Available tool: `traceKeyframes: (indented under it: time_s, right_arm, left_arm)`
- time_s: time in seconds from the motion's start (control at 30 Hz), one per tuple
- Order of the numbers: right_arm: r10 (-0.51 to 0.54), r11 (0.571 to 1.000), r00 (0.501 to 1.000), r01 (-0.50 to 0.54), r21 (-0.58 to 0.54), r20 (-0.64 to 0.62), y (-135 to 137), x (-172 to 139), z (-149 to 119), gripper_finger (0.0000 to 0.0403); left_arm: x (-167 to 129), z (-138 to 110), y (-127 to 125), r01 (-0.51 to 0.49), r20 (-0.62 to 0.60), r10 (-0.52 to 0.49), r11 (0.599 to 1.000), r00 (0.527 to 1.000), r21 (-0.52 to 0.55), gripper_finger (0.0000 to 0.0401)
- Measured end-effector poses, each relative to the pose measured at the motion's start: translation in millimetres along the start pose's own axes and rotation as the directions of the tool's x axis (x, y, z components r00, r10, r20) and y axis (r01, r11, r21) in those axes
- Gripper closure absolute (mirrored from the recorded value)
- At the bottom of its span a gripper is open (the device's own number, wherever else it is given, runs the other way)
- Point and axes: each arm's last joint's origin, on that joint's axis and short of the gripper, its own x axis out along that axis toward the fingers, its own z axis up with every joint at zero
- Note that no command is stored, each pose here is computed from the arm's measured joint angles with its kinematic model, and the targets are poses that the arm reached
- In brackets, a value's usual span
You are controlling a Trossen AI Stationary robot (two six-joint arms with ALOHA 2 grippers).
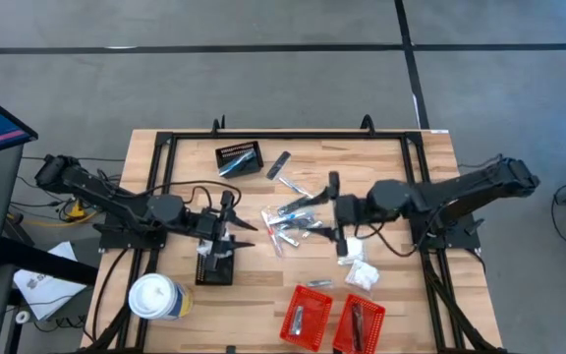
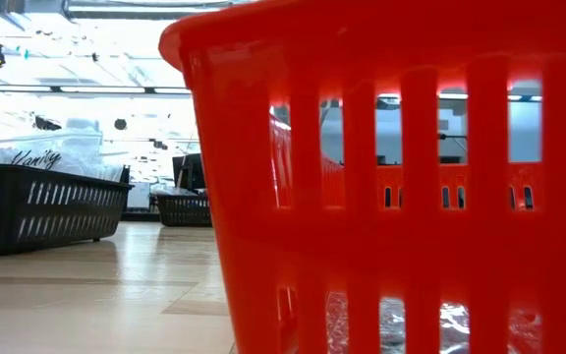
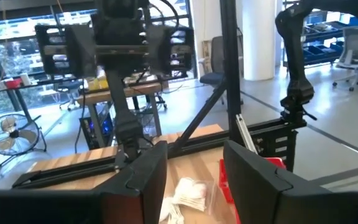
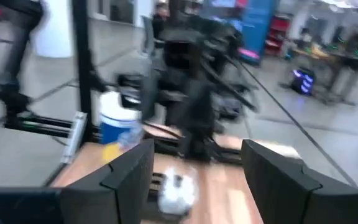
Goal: Pick & Place Travel size toiletries
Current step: Put the blue toothbrush into the top black bin
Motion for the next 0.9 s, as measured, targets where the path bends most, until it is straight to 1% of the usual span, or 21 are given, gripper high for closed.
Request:
traceKeyframes:
  time_s: [0.07,0.13,0.23,0.37,0.43,0.5,0.6,0.67,0.7,0.8,0.9]
  right_arm:
    - [-0.019,0.997,0.998,0.024,0.078,-0.054,-5.1,-1.1,-6.2,0.0168]
    - [-0.034,0.994,0.997,0.042,0.098,-0.076,-9.8,-0.5,-9.3,0.0168]
    - [-0.035,0.996,0.999,0.038,0.086,-0.036,-11.3,-4.3,-2.9,0.0168]
    - [-0.025,0.998,1.0,0.025,0.058,-0.004,-8.2,-6.1,1.4,0.0168]
    - [-0.025,0.998,1.0,0.025,0.054,0.002,-8.0,-5.9,1.8,0.0168]
    - [-0.015,0.998,0.999,0.013,0.056,0.039,-7.8,-5.7,2.7,0.0168]
    - [0.066,0.996,0.989,-0.073,0.054,0.13,-6.2,-6.6,-3.4,0.0168]
    - [0.117,0.989,0.973,-0.132,0.067,0.2,-9.2,-12.9,-6.1,0.0168]
    - [0.125,0.986,0.965,-0.146,0.078,0.229,-11.8,-16.9,-5.8,0.0168]
    - [0.104,0.986,0.968,-0.13,0.102,0.23,-19.0,-27.3,-11.0,0.0168]
    - [0.094,0.988,0.968,-0.12,0.099,0.231,-20.9,-31.1,-13.4,0.0168]
  left_arm:
    - [0.4,0.2,2.9,-0.016,0.004,0.016,1.0,1.0,-0.006,0.0251]
    - [1.6,-1.1,5.6,-0.028,-0.001,0.028,0.999,1.0,-0.023,0.0251]
    - [5.9,-6.2,7.1,-0.027,-0.022,0.026,0.998,0.999,-0.054,0.0252]
    - [18.7,-22.5,6.2,0.021,-0.082,-0.025,0.998,0.996,-0.053,0.0252]
    - [26.7,-29.0,7.2,0.018,-0.109,-0.024,0.999,0.994,-0.051,0.0251]
    - [33.1,-33.1,8.0,0.012,-0.129,-0.018,0.999,0.991,-0.049,0.0252]
    - [40.2,-39.2,8.2,0.008,-0.158,-0.015,0.999,0.987,-0.045,0.0251]
    - [42.6,-40.0,7.7,0.01,-0.163,-0.017,0.999,0.986,-0.043,0.0252]
    - [42.8,-39.4,7.8,0.01,-0.159,-0.017,0.999,0.987,-0.043,0.0251]
    - [43.1,-37.9,7.6,0.018,-0.153,-0.024,0.999,0.988,-0.045,0.0252]
    - [43.0,-37.7,5.5,0.092,-0.144,-0.099,0.994,0.985,-0.06,0.0251]
